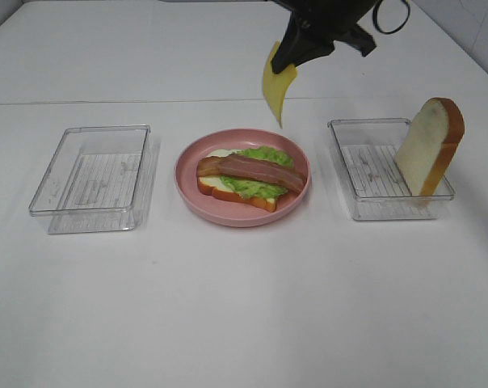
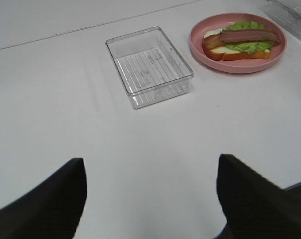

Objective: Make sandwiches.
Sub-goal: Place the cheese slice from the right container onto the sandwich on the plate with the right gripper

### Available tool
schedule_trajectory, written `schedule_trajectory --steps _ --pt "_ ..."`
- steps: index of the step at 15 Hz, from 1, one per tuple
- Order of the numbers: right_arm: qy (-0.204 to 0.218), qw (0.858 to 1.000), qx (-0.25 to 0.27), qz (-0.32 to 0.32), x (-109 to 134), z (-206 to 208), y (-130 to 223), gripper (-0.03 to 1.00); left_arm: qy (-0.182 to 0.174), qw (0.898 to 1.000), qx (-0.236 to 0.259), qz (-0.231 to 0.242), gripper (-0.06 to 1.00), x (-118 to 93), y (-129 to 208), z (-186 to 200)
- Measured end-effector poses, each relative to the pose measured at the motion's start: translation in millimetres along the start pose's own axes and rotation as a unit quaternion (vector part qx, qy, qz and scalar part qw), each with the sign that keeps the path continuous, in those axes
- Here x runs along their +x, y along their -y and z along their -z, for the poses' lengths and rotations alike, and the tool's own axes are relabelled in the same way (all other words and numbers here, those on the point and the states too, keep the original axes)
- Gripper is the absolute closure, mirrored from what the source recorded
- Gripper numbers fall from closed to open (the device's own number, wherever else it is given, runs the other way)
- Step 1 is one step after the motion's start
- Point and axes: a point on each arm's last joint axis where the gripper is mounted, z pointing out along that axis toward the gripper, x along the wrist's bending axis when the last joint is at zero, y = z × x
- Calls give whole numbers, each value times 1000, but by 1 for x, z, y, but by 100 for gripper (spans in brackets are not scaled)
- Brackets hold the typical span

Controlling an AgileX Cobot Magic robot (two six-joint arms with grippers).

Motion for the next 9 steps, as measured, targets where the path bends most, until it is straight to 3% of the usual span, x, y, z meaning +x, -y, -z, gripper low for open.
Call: schedule_trajectory --steps 3,4,5,9 --pt "-70 997 36 1 14 -45 8 97 1 1000 0 0 25 0 0 0" --pt "-82 996 42 -5 13 -53 9 97 1 1000 0 0 25 0 0 0" --pt "-122 991 53 -28 7 -77 9 97 1 1000 0 1 25 0 0 0" --pt "-134 988 43 -57 -5 -103 8 97 1 1000 0 1 25 0 0 0"
